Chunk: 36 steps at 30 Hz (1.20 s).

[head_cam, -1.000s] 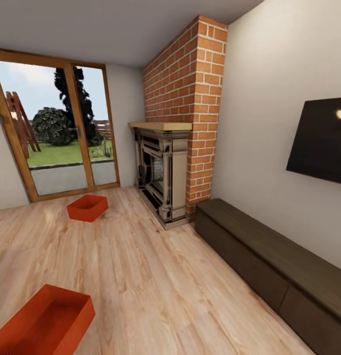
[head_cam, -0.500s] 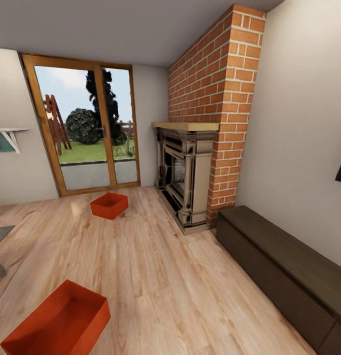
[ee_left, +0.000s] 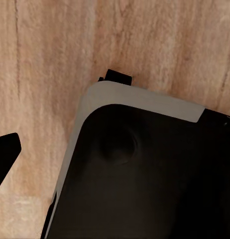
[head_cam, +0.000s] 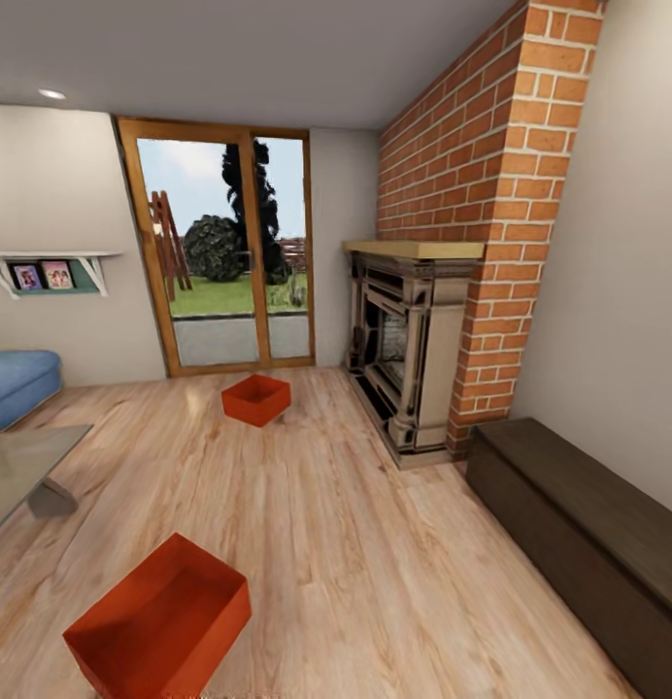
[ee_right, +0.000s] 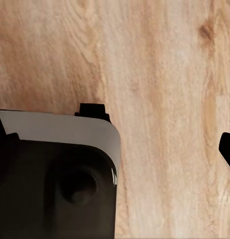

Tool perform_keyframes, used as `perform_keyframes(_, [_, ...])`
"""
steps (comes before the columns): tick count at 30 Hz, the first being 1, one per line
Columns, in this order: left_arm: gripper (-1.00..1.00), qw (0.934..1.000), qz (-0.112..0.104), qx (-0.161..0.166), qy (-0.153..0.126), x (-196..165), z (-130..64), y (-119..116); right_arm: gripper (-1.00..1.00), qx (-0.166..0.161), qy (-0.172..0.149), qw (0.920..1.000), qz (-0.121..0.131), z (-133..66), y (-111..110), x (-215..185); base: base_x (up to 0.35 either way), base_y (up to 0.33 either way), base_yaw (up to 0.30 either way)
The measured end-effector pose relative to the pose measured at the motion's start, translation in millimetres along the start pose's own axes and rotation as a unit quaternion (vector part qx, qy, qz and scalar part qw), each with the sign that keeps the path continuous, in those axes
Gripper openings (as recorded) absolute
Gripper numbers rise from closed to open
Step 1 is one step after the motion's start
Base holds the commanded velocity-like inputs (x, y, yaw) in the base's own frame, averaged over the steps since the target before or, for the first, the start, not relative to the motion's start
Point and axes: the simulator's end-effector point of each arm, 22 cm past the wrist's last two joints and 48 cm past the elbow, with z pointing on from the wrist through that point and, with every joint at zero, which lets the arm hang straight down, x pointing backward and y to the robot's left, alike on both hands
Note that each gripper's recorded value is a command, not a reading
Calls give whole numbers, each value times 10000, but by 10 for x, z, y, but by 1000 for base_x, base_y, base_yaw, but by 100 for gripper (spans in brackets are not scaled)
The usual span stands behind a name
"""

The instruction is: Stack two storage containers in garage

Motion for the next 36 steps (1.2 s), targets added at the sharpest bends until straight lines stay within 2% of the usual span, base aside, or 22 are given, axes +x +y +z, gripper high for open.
perform_keyframes(14, [100, 10000, -2, 18, -22, -2, -1, -29, 100, 0, -2, 10000, 0, -1, 0, 0, 23, 0, 281])
perform_keyframes(21, [100, 10000, 7, 17, -18, 2, -2, -21, 100, 1, -5, 10000, 0, -2, -1, -1, 286, -52, 281])
perform_keyframes(36, [100, 10000, 5, 8, -26, -6, -1, -9, 100, 2, -4, 10000, 0, -2, -1, -1, 270, -169, 281])
